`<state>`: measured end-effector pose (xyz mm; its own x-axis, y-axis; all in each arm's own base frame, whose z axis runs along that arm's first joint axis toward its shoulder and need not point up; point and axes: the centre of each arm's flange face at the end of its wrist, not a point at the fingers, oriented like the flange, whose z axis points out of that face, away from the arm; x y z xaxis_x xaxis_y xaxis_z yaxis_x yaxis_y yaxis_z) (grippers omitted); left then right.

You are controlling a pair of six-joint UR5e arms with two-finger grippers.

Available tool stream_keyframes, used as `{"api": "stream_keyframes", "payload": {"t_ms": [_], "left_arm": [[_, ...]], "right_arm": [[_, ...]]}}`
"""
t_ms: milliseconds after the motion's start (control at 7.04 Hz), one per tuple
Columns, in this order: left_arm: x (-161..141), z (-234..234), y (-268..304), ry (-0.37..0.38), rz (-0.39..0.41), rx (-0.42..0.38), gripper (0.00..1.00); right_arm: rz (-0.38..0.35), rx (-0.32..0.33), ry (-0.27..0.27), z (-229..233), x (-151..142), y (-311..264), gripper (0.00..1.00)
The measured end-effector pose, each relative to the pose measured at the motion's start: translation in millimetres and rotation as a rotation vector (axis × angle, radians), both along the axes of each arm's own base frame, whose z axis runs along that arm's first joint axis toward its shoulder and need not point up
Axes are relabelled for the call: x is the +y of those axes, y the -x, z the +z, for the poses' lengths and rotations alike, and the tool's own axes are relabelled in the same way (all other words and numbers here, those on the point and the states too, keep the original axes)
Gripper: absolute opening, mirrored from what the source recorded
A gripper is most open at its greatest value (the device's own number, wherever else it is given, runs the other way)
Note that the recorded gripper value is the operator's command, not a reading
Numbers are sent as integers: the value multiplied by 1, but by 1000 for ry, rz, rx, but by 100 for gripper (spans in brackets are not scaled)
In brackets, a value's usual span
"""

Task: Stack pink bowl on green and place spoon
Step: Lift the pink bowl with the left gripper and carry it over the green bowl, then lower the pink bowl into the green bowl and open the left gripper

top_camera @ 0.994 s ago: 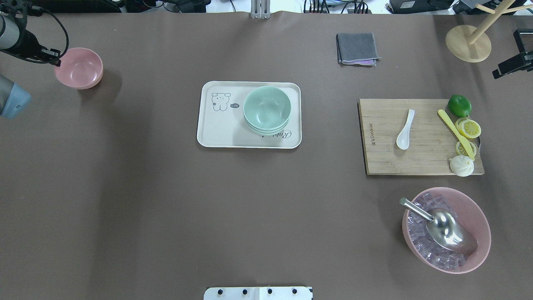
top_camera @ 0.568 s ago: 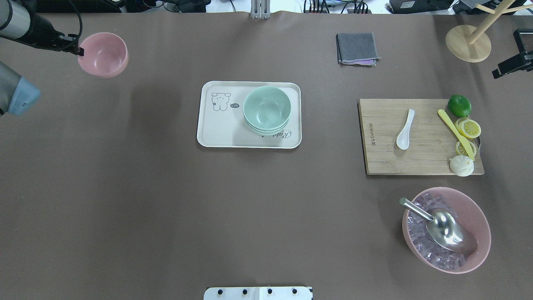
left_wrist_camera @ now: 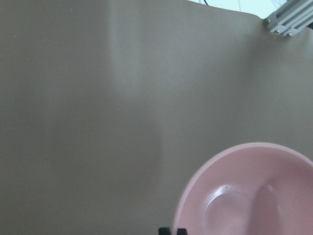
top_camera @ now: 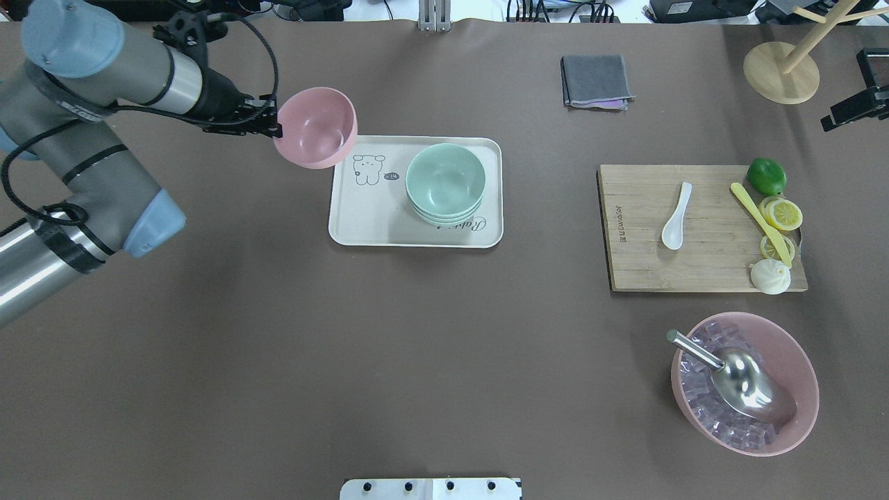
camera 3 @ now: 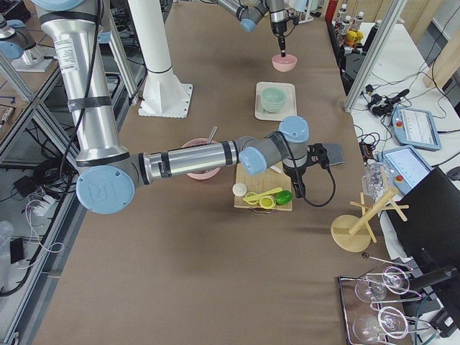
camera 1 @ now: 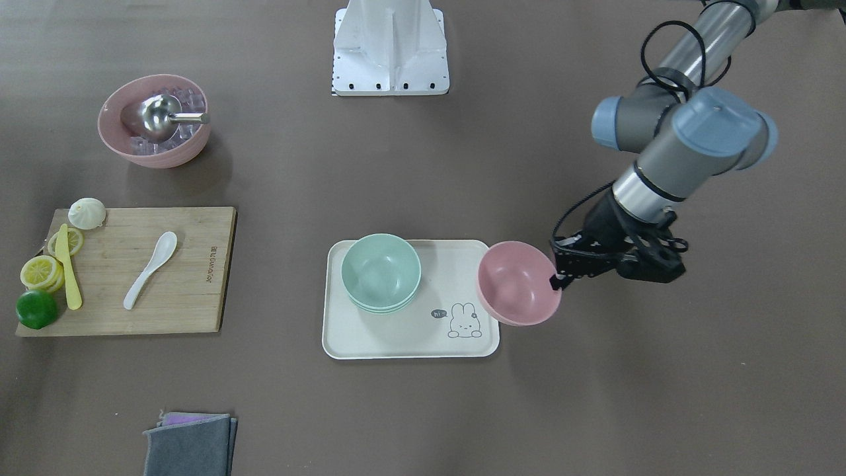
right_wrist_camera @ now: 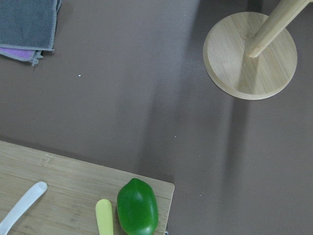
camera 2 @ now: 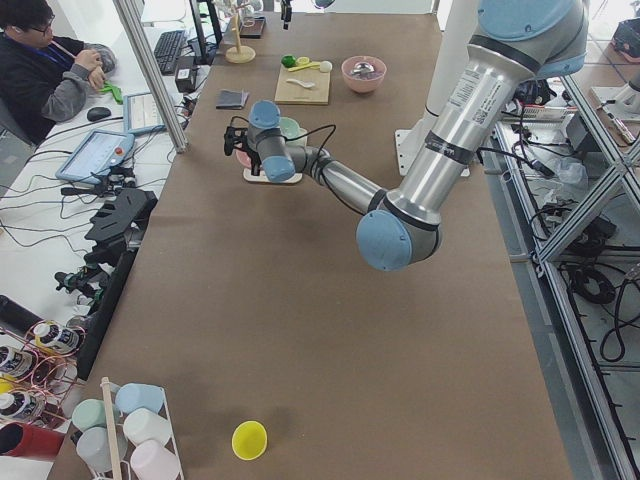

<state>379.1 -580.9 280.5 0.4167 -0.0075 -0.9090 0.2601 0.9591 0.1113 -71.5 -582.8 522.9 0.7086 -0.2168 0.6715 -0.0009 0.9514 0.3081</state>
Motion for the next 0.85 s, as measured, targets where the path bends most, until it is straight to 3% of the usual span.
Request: {"api": "stream_keyframes", "payload": {"t_ms": [426, 852], "left_arm": [[37, -115, -82, 67, -24, -32, 0], [51, -139, -144, 87, -63, -76, 0]], "right_arm": [[2, -2, 1, -1, 0, 0, 100], [3, -3, 0, -2, 0, 0, 100]]}}
